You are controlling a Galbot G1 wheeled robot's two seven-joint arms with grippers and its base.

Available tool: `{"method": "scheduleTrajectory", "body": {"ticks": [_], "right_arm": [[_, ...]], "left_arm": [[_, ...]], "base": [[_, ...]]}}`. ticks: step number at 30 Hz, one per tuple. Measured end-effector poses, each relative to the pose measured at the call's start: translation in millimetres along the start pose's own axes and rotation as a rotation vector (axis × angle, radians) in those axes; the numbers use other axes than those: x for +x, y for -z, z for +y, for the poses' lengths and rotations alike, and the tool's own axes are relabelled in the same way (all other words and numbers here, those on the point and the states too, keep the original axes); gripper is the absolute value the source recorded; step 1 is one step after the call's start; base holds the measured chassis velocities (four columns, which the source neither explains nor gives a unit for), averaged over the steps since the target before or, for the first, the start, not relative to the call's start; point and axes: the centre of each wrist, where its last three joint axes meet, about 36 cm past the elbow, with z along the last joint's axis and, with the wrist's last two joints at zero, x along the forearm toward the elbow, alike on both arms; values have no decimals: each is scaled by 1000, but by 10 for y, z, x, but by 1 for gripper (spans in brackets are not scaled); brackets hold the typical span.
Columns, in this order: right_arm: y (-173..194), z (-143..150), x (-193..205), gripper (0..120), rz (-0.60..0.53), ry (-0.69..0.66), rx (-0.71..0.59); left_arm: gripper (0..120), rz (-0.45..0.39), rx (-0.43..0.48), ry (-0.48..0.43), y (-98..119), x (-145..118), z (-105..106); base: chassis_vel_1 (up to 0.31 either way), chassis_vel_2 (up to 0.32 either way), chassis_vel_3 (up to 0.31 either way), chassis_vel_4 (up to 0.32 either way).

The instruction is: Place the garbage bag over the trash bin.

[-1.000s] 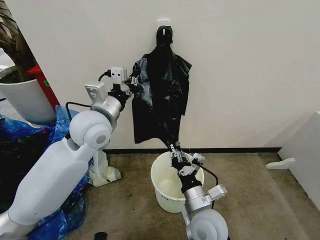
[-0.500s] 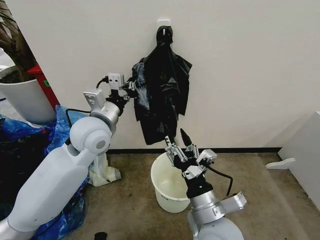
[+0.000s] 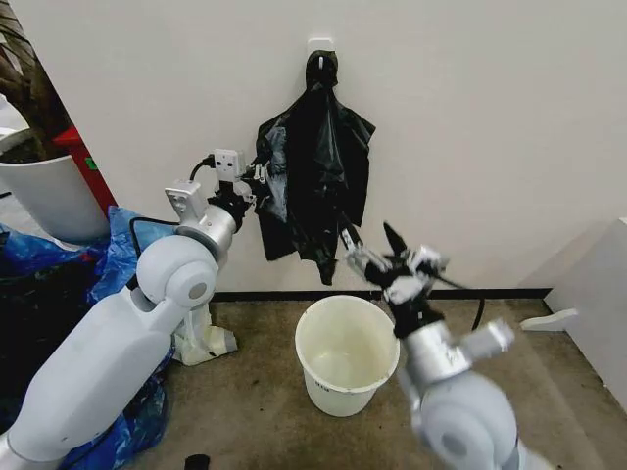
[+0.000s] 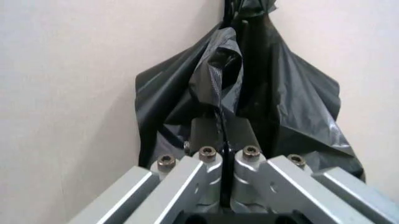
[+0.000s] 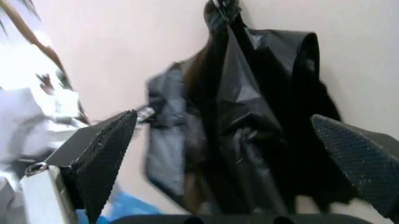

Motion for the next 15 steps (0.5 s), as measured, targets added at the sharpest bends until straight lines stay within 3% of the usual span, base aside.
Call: {"method": "scheduleTrajectory", "body": {"ticks": [3, 15], "right_arm": [[33, -38, -238, 100, 32, -33, 118], [171, 326, -790, 100, 184, -66, 215]], "left_arm": [[0, -8, -6, -17, -1, 26, 5], [0, -14, -15, -40, -24, 57, 13]], "base": [[0, 0, 0, 0], [0, 0, 0, 0]]}}
